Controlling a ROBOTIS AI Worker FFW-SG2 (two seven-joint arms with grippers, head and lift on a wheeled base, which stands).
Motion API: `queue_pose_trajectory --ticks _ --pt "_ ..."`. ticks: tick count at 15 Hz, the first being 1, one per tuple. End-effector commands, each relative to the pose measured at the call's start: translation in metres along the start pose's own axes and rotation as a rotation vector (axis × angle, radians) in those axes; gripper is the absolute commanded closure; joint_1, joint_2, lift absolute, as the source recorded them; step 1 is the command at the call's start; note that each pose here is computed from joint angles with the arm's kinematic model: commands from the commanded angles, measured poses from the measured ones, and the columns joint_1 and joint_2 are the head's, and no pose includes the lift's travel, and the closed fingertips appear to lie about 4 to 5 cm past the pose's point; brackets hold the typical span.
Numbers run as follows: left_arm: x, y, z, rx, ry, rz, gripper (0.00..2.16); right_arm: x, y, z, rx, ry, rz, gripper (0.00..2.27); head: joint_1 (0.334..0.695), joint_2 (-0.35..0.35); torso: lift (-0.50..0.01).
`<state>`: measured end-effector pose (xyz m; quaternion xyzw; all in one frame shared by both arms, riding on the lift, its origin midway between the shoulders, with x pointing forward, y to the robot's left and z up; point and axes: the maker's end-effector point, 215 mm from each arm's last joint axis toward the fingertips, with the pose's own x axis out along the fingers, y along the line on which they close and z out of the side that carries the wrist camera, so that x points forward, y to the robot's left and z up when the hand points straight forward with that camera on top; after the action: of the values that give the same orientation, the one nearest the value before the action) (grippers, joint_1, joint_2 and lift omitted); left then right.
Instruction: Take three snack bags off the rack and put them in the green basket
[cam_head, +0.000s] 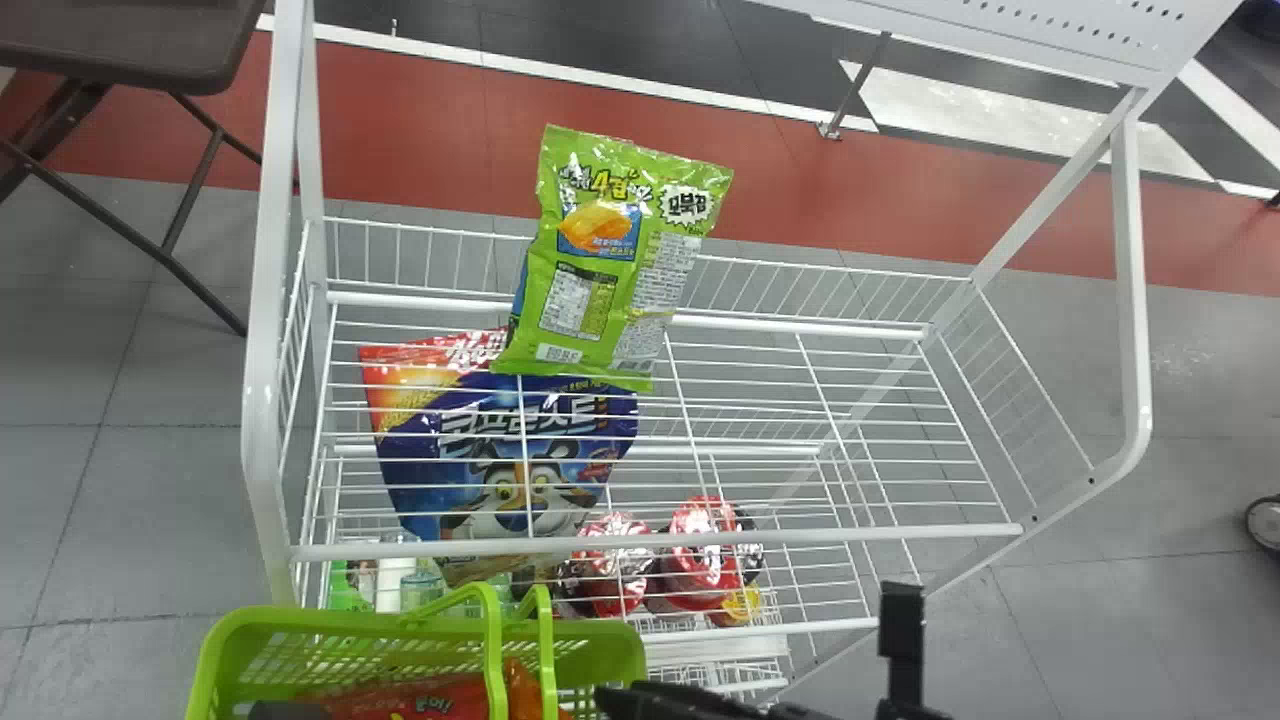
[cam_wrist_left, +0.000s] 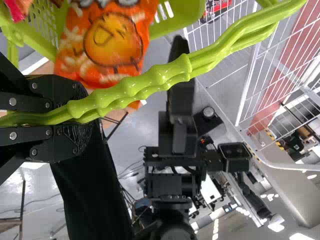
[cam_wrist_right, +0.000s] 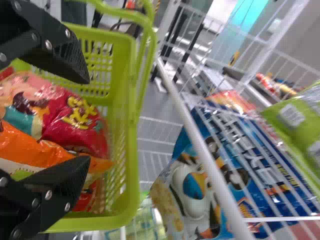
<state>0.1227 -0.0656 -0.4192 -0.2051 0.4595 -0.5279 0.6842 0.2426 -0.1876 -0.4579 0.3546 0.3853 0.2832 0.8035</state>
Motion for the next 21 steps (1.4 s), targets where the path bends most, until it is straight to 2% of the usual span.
queue_pose_trajectory --ticks 1,2,5,6,7,11,14,21 --pt "0.0 0.001 -0.001 -0.002 0.001 0.003 1.54 -0.016 0.011 0.036 -0.022 -0.098 0.035 0.06 0.695 -0.35 -0.026" --pt "0.001 0.002 -0.001 -0.003 0.002 0.006 1.54 -0.024 0.019 0.065 -0.099 -0.191 0.06 0.06 0.695 -0.35 -0.026" --pt "0.003 0.004 -0.002 -0.006 0.004 0.017 1.54 -0.06 0.055 0.161 -0.525 -0.544 0.009 0.06 0.695 -0.35 -0.026" --pt "0.004 0.005 -0.003 -0.007 0.005 0.019 1.54 -0.067 0.068 0.18 -0.624 -0.628 -0.047 0.06 0.695 -0.35 -0.026" --pt "0.005 0.006 -0.003 -0.01 0.005 0.019 1.54 -0.067 0.073 0.189 -0.652 -0.666 -0.105 0.06 0.695 -0.35 -0.026" --pt "0.008 0.011 -0.001 -0.007 -0.006 0.021 1.54 -0.028 0.07 0.183 -0.602 -0.638 -0.397 0.06 0.695 -0.35 -0.026" --pt "0.01 0.012 -0.002 -0.008 -0.01 0.019 1.54 -0.013 0.086 0.182 -0.626 -0.694 -0.502 0.05 0.695 -0.35 -0.026" --pt "0.009 0.015 -0.001 -0.006 -0.012 0.021 1.54 -0.015 0.11 0.188 -0.684 -0.777 -0.45 0.04 0.695 -0.35 -0.026"
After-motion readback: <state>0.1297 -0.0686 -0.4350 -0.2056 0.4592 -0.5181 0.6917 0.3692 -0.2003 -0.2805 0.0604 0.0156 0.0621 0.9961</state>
